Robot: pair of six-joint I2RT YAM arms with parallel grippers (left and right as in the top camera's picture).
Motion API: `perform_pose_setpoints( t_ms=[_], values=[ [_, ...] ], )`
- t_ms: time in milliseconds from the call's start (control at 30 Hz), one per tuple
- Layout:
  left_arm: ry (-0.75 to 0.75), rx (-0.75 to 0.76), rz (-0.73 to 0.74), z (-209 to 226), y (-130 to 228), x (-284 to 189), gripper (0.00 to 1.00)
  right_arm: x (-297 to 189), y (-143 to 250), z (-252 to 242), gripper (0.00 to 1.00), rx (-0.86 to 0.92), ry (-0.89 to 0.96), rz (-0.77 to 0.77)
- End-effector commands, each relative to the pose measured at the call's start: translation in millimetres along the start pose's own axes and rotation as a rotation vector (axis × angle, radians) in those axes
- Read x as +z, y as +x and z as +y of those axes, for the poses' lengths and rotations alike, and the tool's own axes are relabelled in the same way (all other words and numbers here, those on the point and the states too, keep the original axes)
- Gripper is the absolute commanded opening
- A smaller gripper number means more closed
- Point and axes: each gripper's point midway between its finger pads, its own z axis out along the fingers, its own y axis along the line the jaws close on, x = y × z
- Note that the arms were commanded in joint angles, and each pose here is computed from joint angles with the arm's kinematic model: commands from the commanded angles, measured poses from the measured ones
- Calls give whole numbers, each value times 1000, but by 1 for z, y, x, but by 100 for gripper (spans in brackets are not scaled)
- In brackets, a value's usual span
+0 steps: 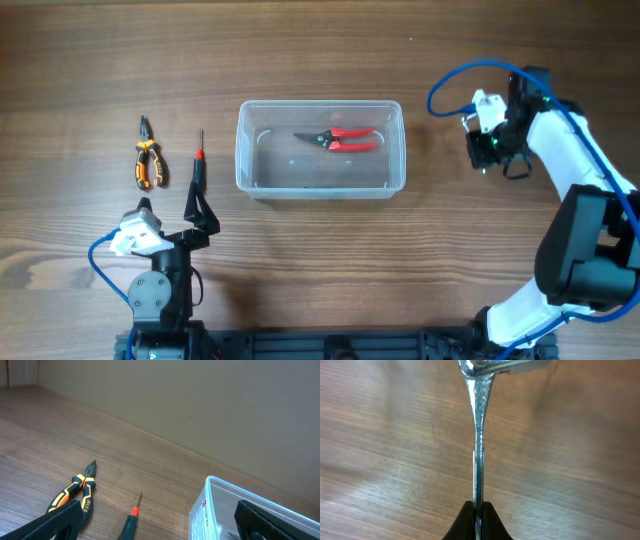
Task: Pack container
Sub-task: 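Lift the wrench with the right gripper and lower it into the container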
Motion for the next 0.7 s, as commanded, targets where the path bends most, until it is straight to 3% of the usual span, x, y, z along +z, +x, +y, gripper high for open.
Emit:
perform_pose_setpoints(
  t_ms=[0,133,367,667],
  values=[
    [-2,-13,-3,0,0,0,100,-23,-40,9,4,-70,-18,-88],
    [-2,-13,-3,0,0,0,100,-51,-72,30,4,-157,-12,-149],
    [-2,-13,-3,0,0,0,100,-105,-125,112,4,-381,-30,-281],
    [-2,-13,-3,0,0,0,100,-116,-115,244,4,-785,-116,-312]
  ],
)
